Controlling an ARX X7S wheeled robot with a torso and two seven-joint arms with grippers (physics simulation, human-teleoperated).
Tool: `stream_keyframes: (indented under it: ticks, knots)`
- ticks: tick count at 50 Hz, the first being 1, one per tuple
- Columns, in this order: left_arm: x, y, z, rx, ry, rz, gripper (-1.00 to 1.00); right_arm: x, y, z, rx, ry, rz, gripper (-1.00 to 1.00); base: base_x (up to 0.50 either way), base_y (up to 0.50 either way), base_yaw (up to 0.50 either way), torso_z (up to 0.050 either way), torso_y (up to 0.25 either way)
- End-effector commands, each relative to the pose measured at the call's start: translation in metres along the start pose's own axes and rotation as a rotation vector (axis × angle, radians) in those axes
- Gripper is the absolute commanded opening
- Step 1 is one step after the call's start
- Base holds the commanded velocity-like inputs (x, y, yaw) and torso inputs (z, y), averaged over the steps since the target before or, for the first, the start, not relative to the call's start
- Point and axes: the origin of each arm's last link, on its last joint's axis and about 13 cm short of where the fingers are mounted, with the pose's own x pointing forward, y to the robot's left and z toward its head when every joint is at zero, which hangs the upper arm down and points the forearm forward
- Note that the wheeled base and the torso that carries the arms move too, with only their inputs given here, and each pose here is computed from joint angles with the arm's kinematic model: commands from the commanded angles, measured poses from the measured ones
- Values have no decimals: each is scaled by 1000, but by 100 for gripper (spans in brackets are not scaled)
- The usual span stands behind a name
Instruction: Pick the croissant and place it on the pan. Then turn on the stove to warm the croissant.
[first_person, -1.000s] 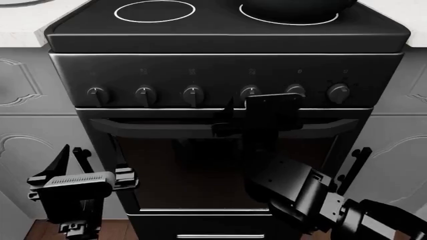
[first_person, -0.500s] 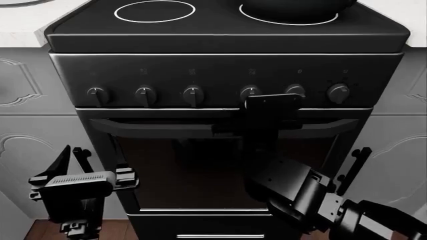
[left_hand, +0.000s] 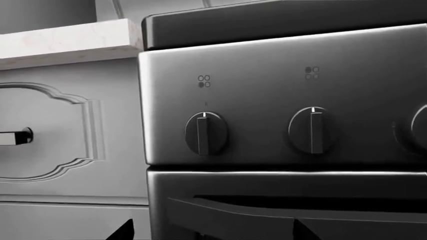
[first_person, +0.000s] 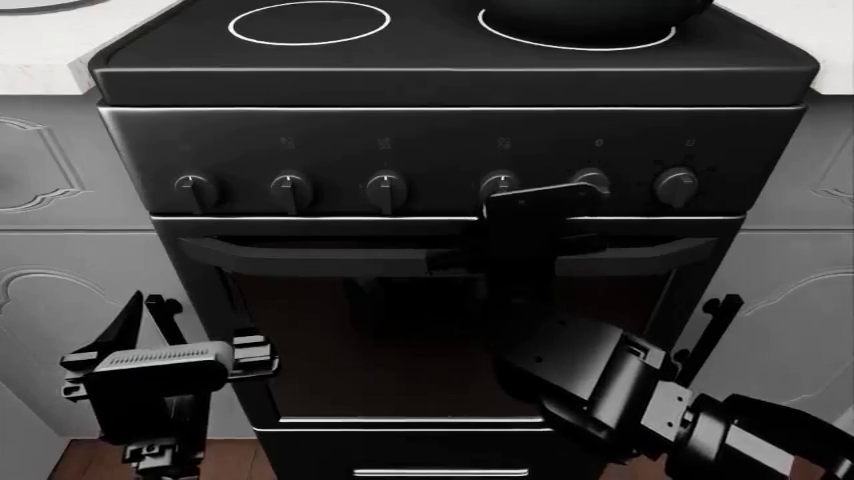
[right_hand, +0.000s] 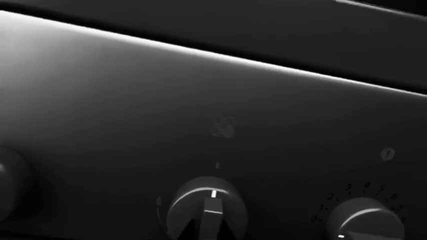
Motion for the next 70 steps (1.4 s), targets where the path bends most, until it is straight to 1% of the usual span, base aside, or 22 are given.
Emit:
stream_keyframes:
  ticks: [1,15,28,39,70]
  knots:
    - [0,0,-1,0,4,-1,100,4,-5,6,-84,-31,29,-100,0,0,0,0,0]
    - [1,0,-2,5,8,2,100,7,-10,6,-159,-25,69,-100,6,1,4,0,-2]
    - [2,0,-3,6,12,3,100,7,-15,11,-234,-47,36,-100,6,1,4,0,-2]
    - [2,0,-4,6,14,4,100,8,-17,14,-283,-55,38,-100,4,1,3,0,0]
    - [2,0,-5,6,20,5,100,9,-21,22,-496,-62,79,-100,3,1,3,0,0]
